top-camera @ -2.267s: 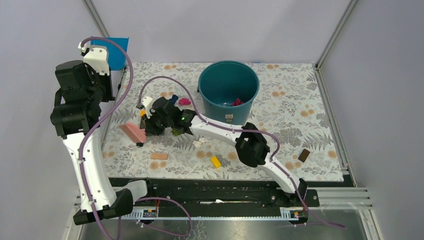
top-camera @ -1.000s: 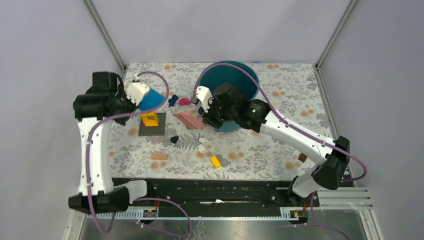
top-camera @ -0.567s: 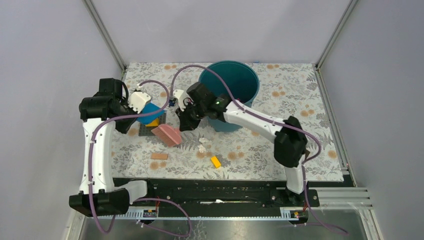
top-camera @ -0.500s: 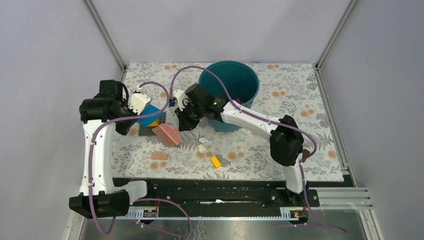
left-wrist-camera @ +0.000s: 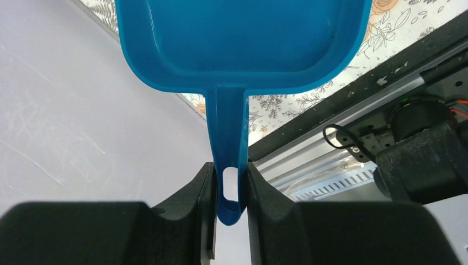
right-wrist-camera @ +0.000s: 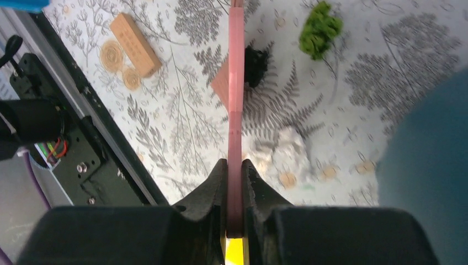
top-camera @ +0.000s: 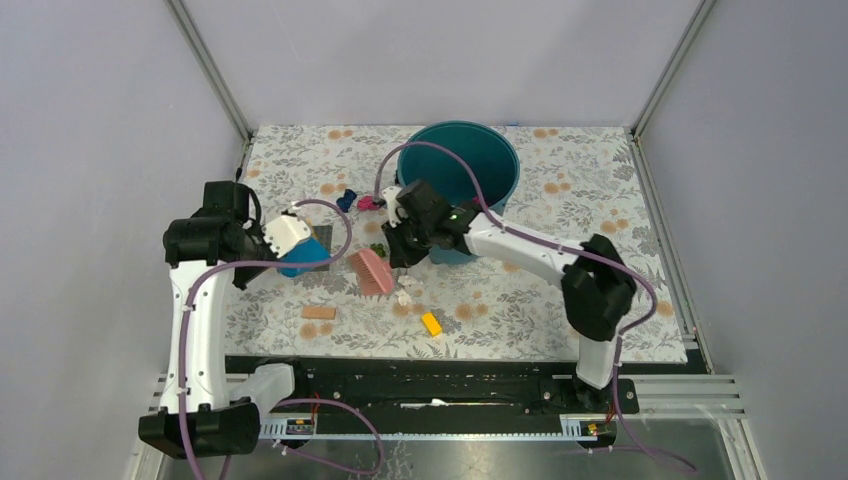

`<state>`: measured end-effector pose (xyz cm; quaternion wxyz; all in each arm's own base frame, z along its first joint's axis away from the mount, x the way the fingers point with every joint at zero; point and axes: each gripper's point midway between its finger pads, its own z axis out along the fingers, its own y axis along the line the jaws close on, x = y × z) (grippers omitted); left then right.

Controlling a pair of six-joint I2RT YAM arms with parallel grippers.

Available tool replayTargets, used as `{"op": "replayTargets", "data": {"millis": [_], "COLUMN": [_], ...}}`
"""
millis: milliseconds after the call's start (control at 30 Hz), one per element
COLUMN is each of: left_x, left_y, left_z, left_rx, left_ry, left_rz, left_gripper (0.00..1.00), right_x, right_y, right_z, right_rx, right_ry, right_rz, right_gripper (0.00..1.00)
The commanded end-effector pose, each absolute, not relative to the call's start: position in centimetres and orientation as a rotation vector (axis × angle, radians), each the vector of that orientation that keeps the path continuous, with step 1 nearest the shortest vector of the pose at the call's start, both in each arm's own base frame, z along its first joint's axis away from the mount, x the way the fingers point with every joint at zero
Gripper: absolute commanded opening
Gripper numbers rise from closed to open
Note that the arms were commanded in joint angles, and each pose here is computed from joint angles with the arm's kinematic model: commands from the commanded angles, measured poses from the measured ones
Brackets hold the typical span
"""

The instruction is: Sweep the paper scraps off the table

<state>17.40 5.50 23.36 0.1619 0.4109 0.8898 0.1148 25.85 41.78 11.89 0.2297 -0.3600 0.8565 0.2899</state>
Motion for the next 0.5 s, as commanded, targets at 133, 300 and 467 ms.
{"op": "replayTargets", "data": {"millis": [133,300,467], "left_x": [18.6,17.8,18.0], "left_y": [4.6,3.5,1.8], "left_z": [21.5,19.9,17.9], "left_rx": [1.583,1.884,1.896], "left_ry": [2.383,2.152,2.123], "left_rz": [0.263,0.215,0.133], "left_gripper": [0.00,0.00,0.00], "right_x": [24.9,25.9,30.9], "right_y": [36.5,37.3,35.9], "right_z": [19.5,24.0,24.5], "right_rx": [-1.162,-1.188,-0.956], "right_ry": [2.114,1.997,2.046], "right_rz": [0.761,0.767,0.500], "right_gripper": [0.00,0.00,0.00]}}
